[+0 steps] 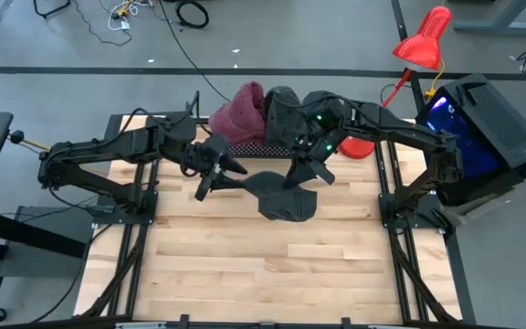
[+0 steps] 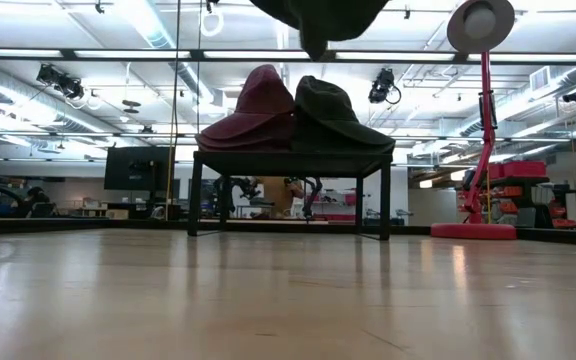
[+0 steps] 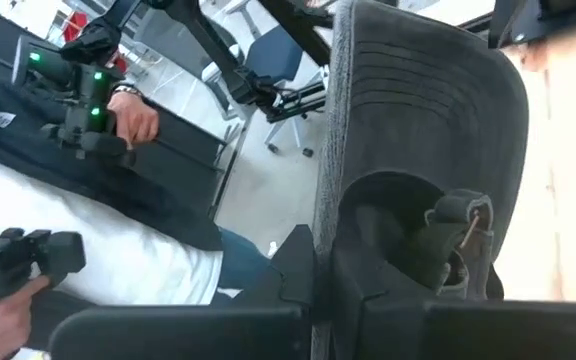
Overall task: Pick & Place hat
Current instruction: Put the black cap on top of the stacked black caps on the shelf
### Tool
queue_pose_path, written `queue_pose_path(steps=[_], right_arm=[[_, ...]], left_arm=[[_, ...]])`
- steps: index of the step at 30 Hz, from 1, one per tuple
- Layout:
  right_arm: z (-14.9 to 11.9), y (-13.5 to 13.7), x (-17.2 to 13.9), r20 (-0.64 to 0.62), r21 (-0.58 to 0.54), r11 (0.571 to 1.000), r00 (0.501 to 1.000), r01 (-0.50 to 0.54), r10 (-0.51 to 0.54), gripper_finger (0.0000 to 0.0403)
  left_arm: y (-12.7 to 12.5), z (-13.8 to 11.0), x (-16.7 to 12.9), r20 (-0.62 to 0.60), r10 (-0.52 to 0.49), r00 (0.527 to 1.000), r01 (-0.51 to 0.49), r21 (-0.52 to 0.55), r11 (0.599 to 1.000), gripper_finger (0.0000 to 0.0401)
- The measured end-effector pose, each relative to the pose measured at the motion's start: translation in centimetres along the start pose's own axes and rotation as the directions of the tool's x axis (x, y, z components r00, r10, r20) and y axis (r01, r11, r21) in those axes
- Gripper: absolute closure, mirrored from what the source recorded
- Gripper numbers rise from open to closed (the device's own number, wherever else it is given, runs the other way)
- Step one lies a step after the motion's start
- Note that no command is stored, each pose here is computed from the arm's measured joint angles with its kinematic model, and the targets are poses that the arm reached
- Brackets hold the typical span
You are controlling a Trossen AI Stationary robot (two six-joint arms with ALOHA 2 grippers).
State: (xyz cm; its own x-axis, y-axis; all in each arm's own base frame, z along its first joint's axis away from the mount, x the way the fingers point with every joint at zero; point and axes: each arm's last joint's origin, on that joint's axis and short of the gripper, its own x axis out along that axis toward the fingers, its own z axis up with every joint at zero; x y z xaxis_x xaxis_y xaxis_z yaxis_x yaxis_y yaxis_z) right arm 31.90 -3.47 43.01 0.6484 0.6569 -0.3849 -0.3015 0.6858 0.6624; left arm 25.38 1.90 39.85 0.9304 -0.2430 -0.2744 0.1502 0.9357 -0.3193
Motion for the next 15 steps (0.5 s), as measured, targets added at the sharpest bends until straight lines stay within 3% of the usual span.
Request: queue_pose_path(steps=[5, 15], right_arm=[[0.2, 0.0, -0.9, 0.038, -0.009, 1.0, 0.999, 0.027, -0.026, 0.0395], [0.8, 0.4, -3.4, 0.146, -0.05, 0.995, 0.987, 0.081, -0.073, 0.0394]], left_arm=[[-0.4, 1.3, -0.7, 0.048, 0.037, 0.998, -0.039, 0.043, 0.998, 0.0144], [-2.3, 5.4, -4.6, 0.118, 0.224, 0.967, -0.245, 0.21, 0.947, 0.0138]])
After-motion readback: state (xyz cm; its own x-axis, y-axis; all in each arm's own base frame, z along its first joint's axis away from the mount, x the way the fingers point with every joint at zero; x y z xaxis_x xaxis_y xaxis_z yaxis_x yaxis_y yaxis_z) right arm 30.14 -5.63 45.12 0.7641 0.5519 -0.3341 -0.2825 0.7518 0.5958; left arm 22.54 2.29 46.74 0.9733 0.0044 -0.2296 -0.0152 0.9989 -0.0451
